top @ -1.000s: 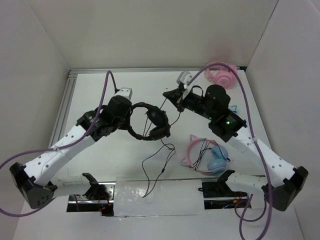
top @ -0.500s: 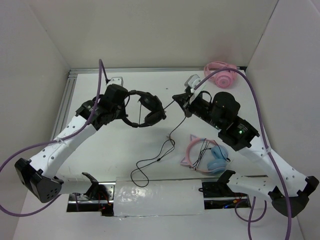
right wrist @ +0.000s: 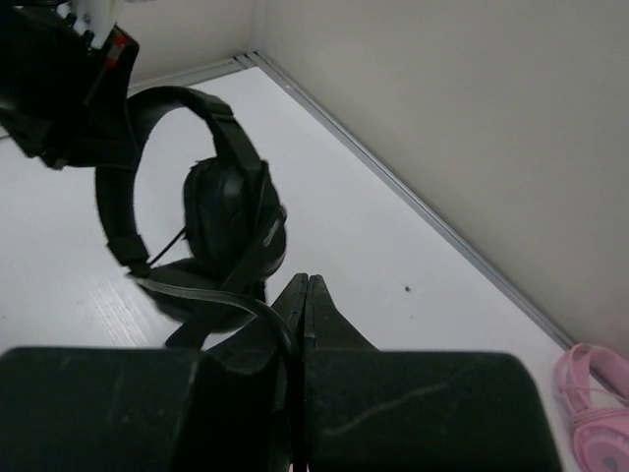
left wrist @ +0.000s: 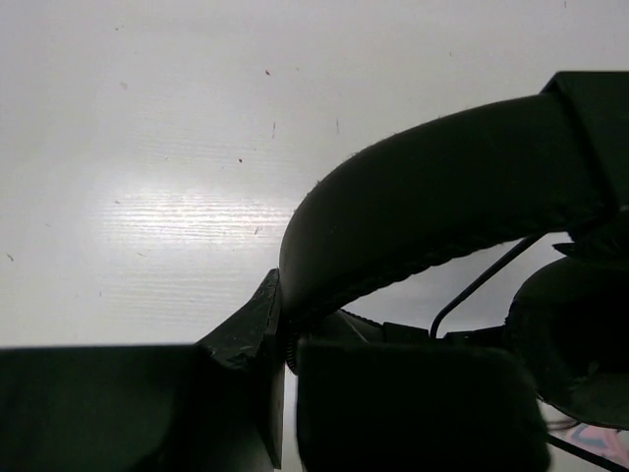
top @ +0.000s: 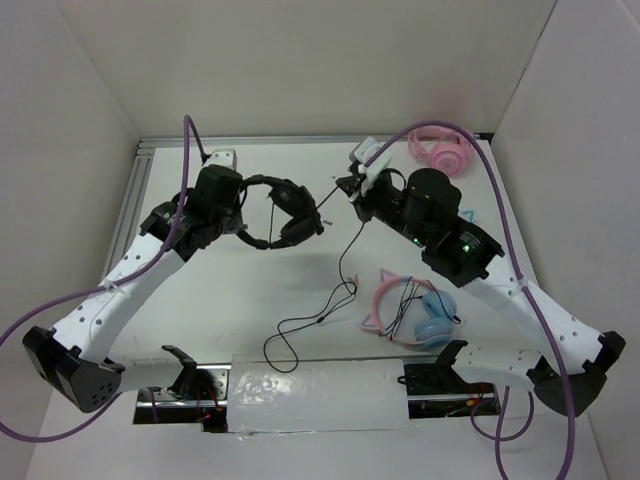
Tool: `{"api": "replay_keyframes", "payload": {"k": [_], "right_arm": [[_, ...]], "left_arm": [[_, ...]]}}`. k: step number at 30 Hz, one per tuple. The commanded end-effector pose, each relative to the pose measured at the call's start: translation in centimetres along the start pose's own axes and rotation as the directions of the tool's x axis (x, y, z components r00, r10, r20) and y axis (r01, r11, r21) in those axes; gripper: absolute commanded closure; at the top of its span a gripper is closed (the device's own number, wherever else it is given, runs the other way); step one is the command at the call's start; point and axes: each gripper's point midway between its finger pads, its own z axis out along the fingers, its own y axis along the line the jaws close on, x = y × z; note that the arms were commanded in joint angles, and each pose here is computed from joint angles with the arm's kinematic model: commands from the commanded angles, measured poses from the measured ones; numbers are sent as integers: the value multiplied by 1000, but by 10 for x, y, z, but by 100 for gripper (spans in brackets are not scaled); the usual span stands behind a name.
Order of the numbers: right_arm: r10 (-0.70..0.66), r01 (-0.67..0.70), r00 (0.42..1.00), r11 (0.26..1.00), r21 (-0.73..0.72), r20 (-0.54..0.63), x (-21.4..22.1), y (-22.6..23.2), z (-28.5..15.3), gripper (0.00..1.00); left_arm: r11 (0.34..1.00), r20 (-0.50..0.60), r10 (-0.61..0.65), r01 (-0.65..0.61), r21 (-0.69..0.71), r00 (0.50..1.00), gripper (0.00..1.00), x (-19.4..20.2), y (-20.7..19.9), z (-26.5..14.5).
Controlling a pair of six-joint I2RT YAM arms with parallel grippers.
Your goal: Wrap the headphones
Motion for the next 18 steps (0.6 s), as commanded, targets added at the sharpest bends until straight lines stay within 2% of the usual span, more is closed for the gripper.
{"api": "replay_keyframes", "payload": {"k": [1, 2, 4, 8, 9, 11, 16, 18], "right_arm": [[-63, 62, 997, 998, 28, 48, -24, -14, 13, 98], [-77, 75, 996, 996, 44, 45, -23, -22, 17, 98], [-87, 90, 994, 995, -48, 59, -22, -12, 28, 98], [-74, 81, 996, 984, -159, 48, -8, -8, 46, 97], [-64, 68, 998, 978, -195, 26, 4, -11, 53, 97], [-46, 47, 999, 969, -244, 9, 15, -4, 60, 96], [34, -52, 998, 937, -346, -58, 54, 9, 77, 94], [66, -89, 995, 917, -390, -71, 64, 18, 78, 92]], "left_arm": [[990, 107, 32, -47, 133, 994, 100, -18, -16, -21], [986, 109, 43, -60, 158, 993, 100, -16, -19, -23], [969, 131, 55, -84, 233, 990, 100, -16, -29, -35], [904, 205, 100, -175, 390, 974, 100, -13, -51, -55], [868, 235, 89, -192, 459, 968, 100, -15, -61, -68], [854, 260, 79, -200, 480, 962, 100, -19, -62, -78], [758, 357, 38, -260, 598, 933, 100, -36, -75, -122], [743, 376, 20, -265, 615, 926, 100, -41, -76, -133]]}}
